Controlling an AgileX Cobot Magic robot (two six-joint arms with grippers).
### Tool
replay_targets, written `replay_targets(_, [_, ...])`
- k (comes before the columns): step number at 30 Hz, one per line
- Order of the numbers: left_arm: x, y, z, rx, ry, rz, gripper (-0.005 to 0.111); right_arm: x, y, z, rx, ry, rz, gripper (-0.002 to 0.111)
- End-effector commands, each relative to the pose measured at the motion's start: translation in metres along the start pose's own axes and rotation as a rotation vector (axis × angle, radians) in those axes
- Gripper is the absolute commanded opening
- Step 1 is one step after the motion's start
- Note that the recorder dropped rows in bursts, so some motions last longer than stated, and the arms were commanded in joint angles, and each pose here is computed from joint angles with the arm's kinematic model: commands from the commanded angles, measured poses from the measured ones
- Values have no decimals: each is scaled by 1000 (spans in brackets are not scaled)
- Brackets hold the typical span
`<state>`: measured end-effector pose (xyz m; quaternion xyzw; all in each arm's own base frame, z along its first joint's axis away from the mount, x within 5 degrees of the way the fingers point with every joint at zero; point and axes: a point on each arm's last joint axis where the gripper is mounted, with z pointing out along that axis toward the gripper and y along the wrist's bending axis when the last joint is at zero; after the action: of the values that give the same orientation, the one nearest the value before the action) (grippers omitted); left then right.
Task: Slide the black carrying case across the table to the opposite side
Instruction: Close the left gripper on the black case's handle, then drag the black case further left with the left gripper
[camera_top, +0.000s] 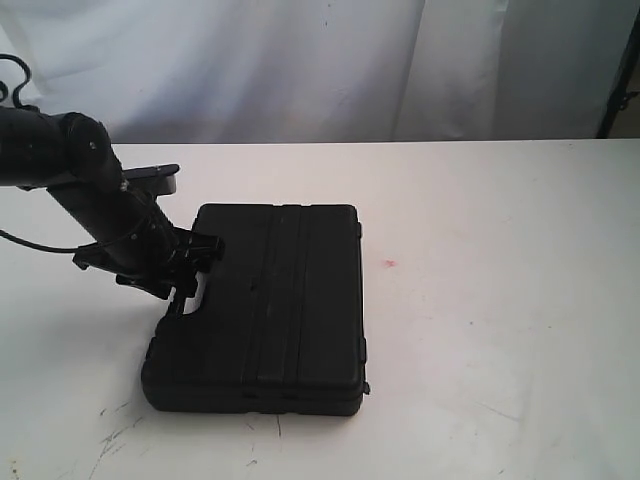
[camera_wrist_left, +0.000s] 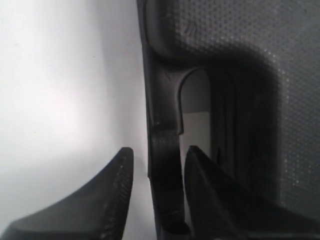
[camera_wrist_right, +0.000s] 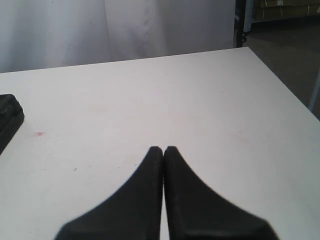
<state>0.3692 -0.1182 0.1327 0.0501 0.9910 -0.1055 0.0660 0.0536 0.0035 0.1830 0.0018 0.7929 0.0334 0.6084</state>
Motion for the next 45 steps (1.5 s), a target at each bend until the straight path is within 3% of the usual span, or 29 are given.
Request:
replay_targets(1, [-2,-1,-1,-3,-19,12,34,1,0,0,1,-3,13,0])
replay_targets(13, [-1,0,6,-6,0,20,33,1,0,0,1,-3,15,0])
replay_targets(15, [-1,0,6,-7,2,19,27,1,0,0,1,-3,15,0])
replay_targets(19, [0,1,6,-12,9,30,0,1,0,0,1,-3,13,0])
replay_targets(24, [1,1,6,-14,20,30,0,1,0,0,1,-3,13,0])
replay_targets(33, [3,25,1,-137,75,39,0,1,0,0,1,-3,13,0])
replay_targets(45, [3,73,-9,-160,108,-84,0,1,0,0,1,-3,13,0])
